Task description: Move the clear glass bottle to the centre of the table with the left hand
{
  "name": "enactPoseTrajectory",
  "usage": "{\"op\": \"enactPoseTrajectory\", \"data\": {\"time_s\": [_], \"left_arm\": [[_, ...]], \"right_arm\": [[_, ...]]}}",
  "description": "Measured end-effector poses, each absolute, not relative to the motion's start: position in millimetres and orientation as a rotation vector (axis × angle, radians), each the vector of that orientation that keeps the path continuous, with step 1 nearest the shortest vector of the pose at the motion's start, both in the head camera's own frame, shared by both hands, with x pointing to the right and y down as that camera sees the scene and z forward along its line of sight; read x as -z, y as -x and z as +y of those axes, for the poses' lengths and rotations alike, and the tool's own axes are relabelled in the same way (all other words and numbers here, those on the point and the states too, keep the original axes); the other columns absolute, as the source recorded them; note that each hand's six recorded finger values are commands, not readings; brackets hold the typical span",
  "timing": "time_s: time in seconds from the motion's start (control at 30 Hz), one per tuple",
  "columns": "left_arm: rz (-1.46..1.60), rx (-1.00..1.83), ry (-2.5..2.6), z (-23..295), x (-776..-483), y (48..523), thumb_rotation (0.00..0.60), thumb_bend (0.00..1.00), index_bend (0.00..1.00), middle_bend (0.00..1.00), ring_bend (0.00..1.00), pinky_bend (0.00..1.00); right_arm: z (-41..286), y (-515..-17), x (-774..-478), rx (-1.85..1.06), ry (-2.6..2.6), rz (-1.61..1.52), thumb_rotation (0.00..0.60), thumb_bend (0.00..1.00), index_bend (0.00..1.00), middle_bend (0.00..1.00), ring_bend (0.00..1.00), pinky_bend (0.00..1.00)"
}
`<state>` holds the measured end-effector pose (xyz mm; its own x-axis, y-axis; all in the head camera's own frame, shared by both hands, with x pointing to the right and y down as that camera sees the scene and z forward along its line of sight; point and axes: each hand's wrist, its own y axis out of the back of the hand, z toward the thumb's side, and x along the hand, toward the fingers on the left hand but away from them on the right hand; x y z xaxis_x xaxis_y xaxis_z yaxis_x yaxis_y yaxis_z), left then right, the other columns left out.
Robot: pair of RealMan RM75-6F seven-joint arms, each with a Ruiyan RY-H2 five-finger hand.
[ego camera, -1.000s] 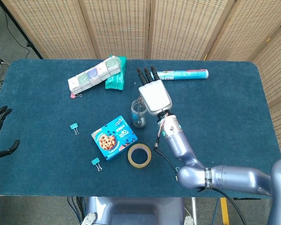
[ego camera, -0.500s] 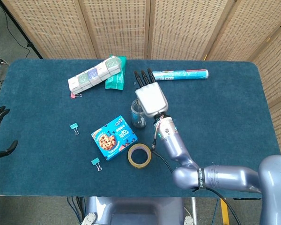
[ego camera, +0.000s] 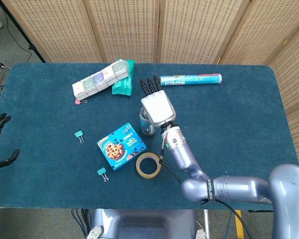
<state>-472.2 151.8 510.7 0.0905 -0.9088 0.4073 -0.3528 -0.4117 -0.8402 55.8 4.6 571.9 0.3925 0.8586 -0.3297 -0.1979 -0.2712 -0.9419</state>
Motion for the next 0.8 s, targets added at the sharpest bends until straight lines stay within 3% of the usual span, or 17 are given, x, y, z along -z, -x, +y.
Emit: {"op": "enactPoseTrajectory", "data": {"time_s": [0.8], "left_arm": [[1.246,1.310,1.839,151.3,-510.0,474.9,0.600,0.34,0.00,0.00,0.00,0.00]], "right_arm": [[8.6,-47.9,-581.5,-1.149,1.509,-0.596,0.600,0.49,0.63,0.05,0.00,0.00]]}}
